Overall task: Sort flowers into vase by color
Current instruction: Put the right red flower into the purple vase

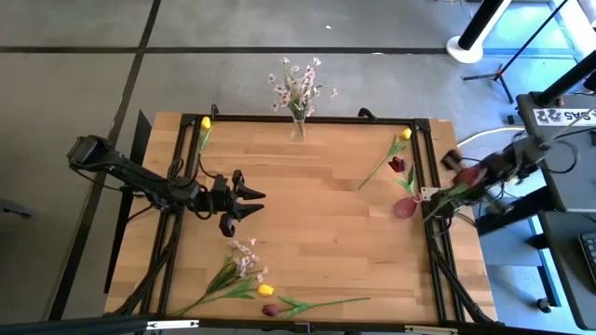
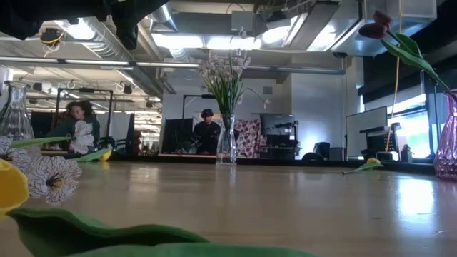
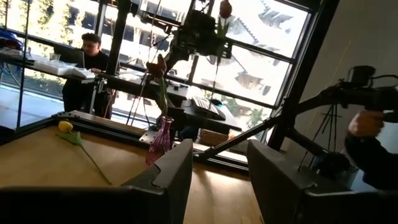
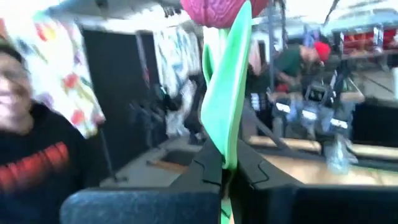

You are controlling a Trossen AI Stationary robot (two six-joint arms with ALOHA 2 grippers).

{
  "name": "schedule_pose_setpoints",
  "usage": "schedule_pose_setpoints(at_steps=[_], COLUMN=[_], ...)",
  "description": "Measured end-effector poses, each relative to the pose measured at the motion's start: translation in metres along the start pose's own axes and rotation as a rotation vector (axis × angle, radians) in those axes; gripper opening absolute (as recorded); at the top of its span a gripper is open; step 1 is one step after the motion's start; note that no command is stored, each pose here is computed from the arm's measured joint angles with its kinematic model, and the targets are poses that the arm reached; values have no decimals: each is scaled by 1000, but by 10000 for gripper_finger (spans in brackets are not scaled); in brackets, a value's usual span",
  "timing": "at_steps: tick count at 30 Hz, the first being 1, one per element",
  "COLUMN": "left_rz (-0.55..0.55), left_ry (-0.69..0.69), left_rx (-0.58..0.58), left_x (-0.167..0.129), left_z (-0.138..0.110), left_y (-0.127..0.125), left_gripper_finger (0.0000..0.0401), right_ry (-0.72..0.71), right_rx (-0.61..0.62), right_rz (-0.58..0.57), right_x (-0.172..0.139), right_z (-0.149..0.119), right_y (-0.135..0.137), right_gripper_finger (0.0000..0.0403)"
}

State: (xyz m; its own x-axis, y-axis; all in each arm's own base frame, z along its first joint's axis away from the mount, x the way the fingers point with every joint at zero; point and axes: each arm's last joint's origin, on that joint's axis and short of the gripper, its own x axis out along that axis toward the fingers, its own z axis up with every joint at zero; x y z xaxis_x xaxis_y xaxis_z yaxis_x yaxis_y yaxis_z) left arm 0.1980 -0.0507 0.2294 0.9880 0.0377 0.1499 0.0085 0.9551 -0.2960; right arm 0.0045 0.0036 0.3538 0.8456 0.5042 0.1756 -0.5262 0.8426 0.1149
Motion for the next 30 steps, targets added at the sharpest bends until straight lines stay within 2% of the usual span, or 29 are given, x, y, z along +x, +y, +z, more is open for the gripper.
schedule_pose_setpoints(at_steps=[3,5,9,19,24,30], left_rz=[0,1,1,2,2,2], left_ry=[0,0,0,5,7,7], left_rx=[0,0,0,2,3,2], left_x=[0,0,0,0,0,0], left_z=[0,0,0,-1,-1,-1], left_y=[0,0,0,0,0,0], left_gripper_finger=[149,149,149,149,149,149], right_ry=[-54,-30,42,69,62,172], right_rx=[1,1,-6,-89,-66,-47], right_rz=[-58,-93,-233,-458,-474,-500], right_x=[-30,-43,-63,-67,-65,-55], right_z=[8,7,8,6,5,-14], right_y=[0,0,-3,-10,-10,-13], right_gripper_finger=[3,3,3,3,3,3])
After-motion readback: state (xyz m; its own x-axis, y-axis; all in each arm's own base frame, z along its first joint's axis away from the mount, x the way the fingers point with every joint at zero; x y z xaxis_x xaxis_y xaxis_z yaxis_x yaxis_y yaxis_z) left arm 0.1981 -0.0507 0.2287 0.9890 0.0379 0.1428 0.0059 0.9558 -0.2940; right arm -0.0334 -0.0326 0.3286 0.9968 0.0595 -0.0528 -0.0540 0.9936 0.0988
